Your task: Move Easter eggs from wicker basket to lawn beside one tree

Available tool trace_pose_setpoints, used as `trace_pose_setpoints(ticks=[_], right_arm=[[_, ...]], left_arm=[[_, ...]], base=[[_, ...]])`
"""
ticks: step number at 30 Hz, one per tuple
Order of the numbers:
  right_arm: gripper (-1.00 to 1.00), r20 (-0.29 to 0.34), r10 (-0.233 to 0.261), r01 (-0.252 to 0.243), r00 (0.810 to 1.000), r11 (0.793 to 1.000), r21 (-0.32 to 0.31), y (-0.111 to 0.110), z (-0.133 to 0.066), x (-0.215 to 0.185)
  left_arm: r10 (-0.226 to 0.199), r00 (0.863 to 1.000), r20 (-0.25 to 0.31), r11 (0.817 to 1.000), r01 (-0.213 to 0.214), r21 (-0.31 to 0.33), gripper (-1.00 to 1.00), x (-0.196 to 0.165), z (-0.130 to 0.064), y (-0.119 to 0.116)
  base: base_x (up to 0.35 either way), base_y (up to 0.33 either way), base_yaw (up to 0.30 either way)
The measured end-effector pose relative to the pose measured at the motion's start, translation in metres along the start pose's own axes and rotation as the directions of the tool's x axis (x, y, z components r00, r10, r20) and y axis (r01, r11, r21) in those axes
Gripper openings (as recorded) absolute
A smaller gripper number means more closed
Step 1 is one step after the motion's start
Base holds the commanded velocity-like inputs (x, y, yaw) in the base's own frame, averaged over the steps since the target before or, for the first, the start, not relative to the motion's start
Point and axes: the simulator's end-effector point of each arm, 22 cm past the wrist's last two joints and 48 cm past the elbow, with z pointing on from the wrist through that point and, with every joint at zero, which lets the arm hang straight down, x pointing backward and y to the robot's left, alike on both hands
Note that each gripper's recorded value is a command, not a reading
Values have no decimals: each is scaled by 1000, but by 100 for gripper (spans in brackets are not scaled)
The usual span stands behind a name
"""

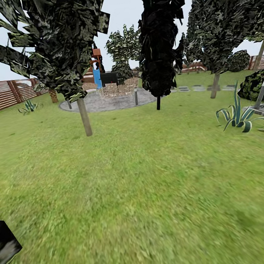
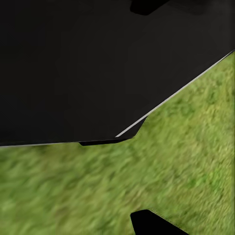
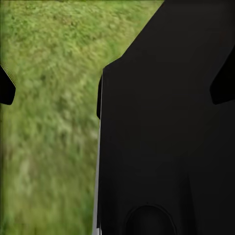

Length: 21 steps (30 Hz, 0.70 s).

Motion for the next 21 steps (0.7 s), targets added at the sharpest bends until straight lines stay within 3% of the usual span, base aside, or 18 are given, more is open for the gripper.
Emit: trace_pose_setpoints(ticks=[16, 21], right_arm=[[100, 0, 0, 0, 1000, 1000, -1, 1, 0, 0], [100, 1, 1, -1, 1000, 1000, -1, 1, 0, -1]], left_arm=[[0, 1000, 0, 1000, 0, 0, 100, 0, 0, 0], [0, 1000, 0, 1000, 0, 0, 100, 0, 0, 0]], base=[[329, 0, 0], [329, 0, -200]])
